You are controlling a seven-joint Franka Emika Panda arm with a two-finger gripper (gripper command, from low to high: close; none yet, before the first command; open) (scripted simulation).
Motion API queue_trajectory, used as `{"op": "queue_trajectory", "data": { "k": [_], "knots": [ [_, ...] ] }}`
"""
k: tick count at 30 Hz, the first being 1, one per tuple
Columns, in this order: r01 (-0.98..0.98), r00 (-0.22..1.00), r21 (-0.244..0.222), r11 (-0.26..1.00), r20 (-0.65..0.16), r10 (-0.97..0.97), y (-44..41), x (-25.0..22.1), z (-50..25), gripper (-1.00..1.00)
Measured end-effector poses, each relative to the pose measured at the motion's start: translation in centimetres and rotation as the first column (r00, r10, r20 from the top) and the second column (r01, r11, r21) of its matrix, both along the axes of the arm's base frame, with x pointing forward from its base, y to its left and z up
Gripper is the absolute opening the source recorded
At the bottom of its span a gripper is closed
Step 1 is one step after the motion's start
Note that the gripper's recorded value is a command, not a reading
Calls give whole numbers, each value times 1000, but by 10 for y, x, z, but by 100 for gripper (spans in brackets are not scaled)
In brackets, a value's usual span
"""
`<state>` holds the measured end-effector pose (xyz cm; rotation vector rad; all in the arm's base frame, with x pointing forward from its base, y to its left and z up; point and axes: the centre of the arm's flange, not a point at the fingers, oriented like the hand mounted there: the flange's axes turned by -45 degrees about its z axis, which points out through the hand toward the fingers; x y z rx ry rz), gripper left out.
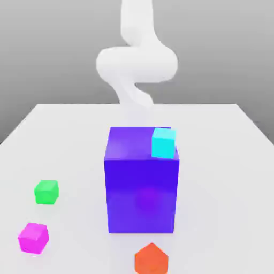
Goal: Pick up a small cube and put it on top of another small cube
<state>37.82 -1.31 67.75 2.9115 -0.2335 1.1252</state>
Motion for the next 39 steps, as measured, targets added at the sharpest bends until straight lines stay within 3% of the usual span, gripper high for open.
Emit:
{"op": "queue_trajectory", "data": {
  "k": [7, 15, 22, 29, 33, 34, 39],
  "knots": [
    [372, 919, 85, 924, -173, -354, -58, 69, -108, 0],
    [726, 669, 127, 676, -361, -650, -137, 97, -245, 0],
    [933, 350, 121, 338, -518, -781, -203, 78, -366, 0],
    [997, 38, 74, -13, -655, -755, -229, 42, -477, 0],
    [996, 5, 66, -54, -668, -744, -232, 38, -530, 0],
    [996, 3, 65, -54, -668, -744, -232, 37, -543, -100],
    [996, 5, 68, -54, -667, -745, -232, 38, -542, -100]
  ]
}}
